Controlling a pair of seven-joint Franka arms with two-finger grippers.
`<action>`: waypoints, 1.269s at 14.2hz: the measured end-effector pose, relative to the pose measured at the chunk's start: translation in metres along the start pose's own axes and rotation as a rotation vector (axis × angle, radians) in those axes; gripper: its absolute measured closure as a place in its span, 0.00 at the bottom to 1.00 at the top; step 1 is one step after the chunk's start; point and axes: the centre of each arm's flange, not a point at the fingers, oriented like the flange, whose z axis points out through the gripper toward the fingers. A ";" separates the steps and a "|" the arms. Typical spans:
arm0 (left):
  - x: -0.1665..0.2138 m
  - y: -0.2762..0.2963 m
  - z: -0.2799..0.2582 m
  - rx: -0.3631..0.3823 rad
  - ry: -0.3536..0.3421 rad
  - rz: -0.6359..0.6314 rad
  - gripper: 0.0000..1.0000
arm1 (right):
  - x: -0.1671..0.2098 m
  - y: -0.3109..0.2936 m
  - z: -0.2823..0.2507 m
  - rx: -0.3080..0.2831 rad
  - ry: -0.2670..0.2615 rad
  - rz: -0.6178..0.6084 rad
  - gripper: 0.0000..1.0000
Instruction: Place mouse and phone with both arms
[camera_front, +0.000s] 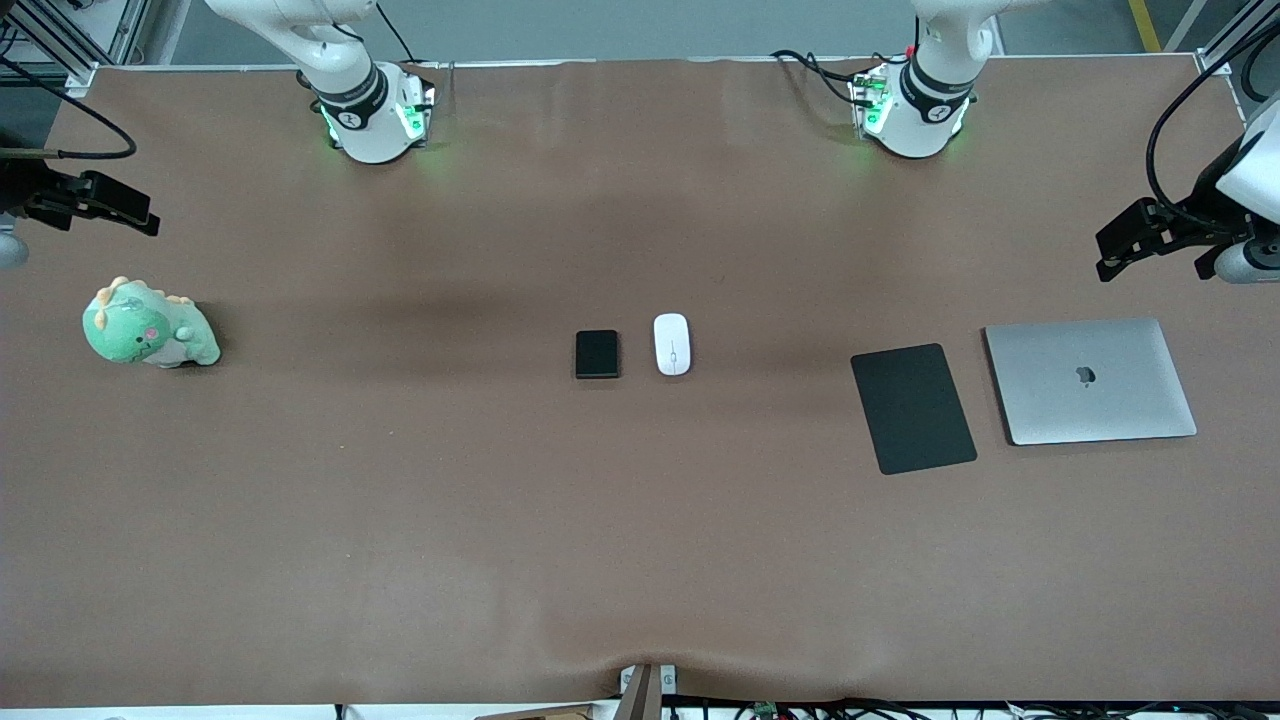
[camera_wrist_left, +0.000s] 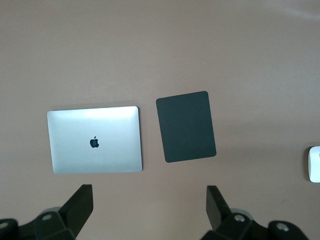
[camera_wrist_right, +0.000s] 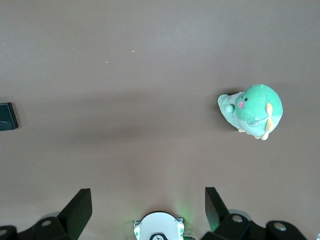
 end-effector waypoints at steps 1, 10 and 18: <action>0.000 0.000 0.000 0.000 0.000 0.000 0.00 | 0.000 0.000 0.000 0.000 0.000 0.000 0.00; 0.004 0.003 0.009 -0.004 -0.015 0.006 0.00 | 0.002 -0.001 -0.004 0.000 0.012 -0.001 0.00; 0.027 0.021 0.062 -0.031 -0.085 0.045 0.00 | 0.009 -0.001 -0.002 0.000 0.009 0.000 0.00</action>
